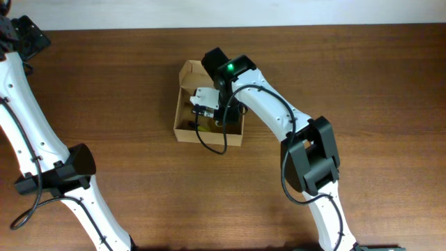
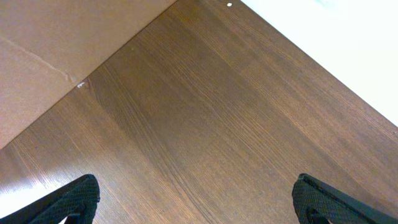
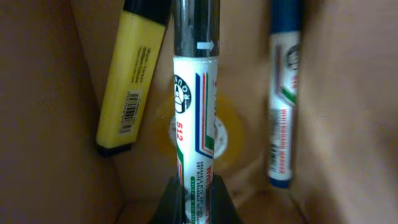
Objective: Pack container
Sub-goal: 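Carry the black-capped marker into the box and release it, then grasp the blue pen with the right gripper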
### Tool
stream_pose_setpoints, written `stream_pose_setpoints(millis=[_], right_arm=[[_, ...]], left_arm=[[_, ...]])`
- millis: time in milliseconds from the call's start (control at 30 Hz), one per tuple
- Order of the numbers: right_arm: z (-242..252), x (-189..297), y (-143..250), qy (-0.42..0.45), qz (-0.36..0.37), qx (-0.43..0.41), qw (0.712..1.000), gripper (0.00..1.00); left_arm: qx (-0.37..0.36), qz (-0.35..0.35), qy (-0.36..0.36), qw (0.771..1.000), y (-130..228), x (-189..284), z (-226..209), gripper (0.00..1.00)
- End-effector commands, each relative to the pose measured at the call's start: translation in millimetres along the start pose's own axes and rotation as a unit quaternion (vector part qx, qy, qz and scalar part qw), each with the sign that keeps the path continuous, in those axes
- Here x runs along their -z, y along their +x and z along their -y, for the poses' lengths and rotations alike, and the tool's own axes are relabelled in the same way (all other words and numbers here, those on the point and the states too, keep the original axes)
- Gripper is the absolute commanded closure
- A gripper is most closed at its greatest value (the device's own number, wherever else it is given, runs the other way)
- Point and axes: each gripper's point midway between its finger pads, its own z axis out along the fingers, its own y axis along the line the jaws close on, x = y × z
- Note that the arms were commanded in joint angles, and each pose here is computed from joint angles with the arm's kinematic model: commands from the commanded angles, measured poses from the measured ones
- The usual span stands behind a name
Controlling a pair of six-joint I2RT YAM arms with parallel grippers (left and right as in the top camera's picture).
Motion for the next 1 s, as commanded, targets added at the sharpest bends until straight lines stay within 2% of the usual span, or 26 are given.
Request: stream_pose_setpoints(millis=[0, 67, 133, 167, 200, 267, 300, 400, 500, 633, 733, 867, 967], right_arm=[[-6, -13, 0, -0.016, -0.005, -0.02, 1.0, 0.96], [-6, -10, -1, -0.013, -0.004, -0.024, 1.0, 0.96], [-4, -1, -5, -0.007, 0.002, -0.039, 0.999, 0.75], [-3, 6, -8, -0.002, 0.008, -0.048, 0.999, 0.68], [0, 16, -13, 0.006, 0.017, -0.058, 0.998, 0.66], [5, 42, -22, 0.025, 0.04, -0.071, 0.996, 0.53], [7, 60, -28, 0.037, 0.055, -0.077, 0.995, 0.52], [14, 115, -39, 0.074, 0.103, -0.104, 0.986, 0.51], [28, 178, -34, 0.141, 0.139, -0.188, 0.962, 0.59], [33, 256, 0, 0.224, 0.167, -0.236, 0.931, 0.58], [32, 300, 36, 0.25, 0.194, -0.276, 0.907, 0.58], [37, 321, 99, 0.269, 0.201, -0.355, 0.873, 0.58], [35, 300, 147, 0.242, 0.186, -0.423, 0.853, 0.61]], left_arm=[[0.0, 0.012, 0.005, 1.0, -4, 11, -4, 0.0], [0.0, 0.012, 0.005, 1.0, -4, 11, -4, 0.0], [0.0, 0.012, 0.005, 1.0, -4, 11, -4, 0.0], [0.0, 0.012, 0.005, 1.0, -4, 11, -4, 0.0], [0.0, 0.012, 0.005, 1.0, -4, 11, -4, 0.0], [0.0, 0.012, 0.005, 1.0, -4, 11, -4, 0.0], [0.0, 0.012, 0.005, 1.0, -4, 11, -4, 0.0], [0.0, 0.012, 0.005, 1.0, -4, 11, -4, 0.0], [0.0, 0.012, 0.005, 1.0, -4, 11, -4, 0.0], [0.0, 0.012, 0.005, 1.0, -4, 11, -4, 0.0], [0.0, 0.012, 0.005, 1.0, -4, 11, -4, 0.0], [0.0, 0.012, 0.005, 1.0, -4, 11, -4, 0.0], [0.0, 0.012, 0.005, 1.0, -4, 11, -4, 0.0]])
